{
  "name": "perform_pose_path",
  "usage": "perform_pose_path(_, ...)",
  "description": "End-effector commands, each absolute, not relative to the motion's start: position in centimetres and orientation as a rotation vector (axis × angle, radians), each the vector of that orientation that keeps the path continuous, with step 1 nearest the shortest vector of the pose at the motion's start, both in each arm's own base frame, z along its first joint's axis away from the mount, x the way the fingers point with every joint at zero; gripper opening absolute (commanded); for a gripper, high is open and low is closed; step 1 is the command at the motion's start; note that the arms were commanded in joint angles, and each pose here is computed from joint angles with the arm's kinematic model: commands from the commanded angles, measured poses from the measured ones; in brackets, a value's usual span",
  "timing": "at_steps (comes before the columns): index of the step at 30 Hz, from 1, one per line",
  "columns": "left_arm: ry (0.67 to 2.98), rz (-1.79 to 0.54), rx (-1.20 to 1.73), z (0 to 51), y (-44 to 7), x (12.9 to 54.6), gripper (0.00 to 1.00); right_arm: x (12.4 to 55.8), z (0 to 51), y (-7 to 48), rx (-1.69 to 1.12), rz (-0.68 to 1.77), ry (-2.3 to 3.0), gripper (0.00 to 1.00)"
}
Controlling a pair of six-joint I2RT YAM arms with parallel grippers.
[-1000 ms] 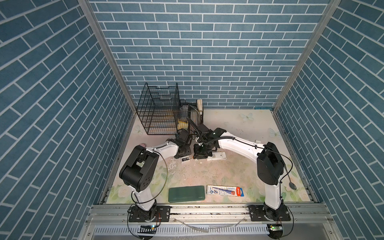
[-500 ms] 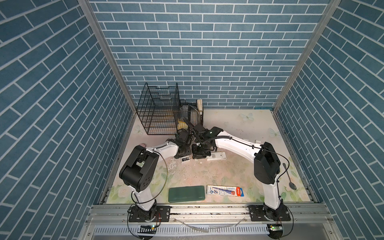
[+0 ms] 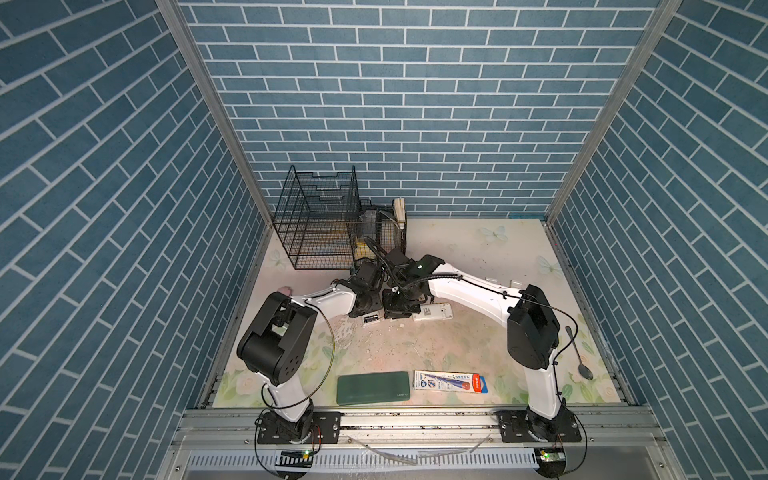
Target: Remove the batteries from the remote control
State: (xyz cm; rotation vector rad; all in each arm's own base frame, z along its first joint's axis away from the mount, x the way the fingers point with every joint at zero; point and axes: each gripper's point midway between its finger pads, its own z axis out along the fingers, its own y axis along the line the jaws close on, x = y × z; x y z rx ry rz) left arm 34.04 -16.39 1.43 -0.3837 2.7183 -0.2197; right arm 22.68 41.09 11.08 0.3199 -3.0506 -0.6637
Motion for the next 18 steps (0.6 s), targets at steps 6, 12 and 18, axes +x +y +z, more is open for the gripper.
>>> perform_pose_path(6, 3.032, -0.224, -0.475, -5.6, -16.2, 26.8, 0.13, 20.7, 7.6, 43.1, 0.267, -0.78, -2.918, 0.0)
perform_pose_path(12, 3.038, -0.231, -0.483, -6.0, -16.2, 26.4, 0.12, 20.7, 7.8, 43.7, 0.24, -0.943, -2.87, 0.0)
perform_pose_path(18, 3.037, -0.248, -0.486, -6.1, -16.3, 26.4, 0.09, 20.8, 7.9, 43.6, 0.234, -0.992, -2.853, 0.0)
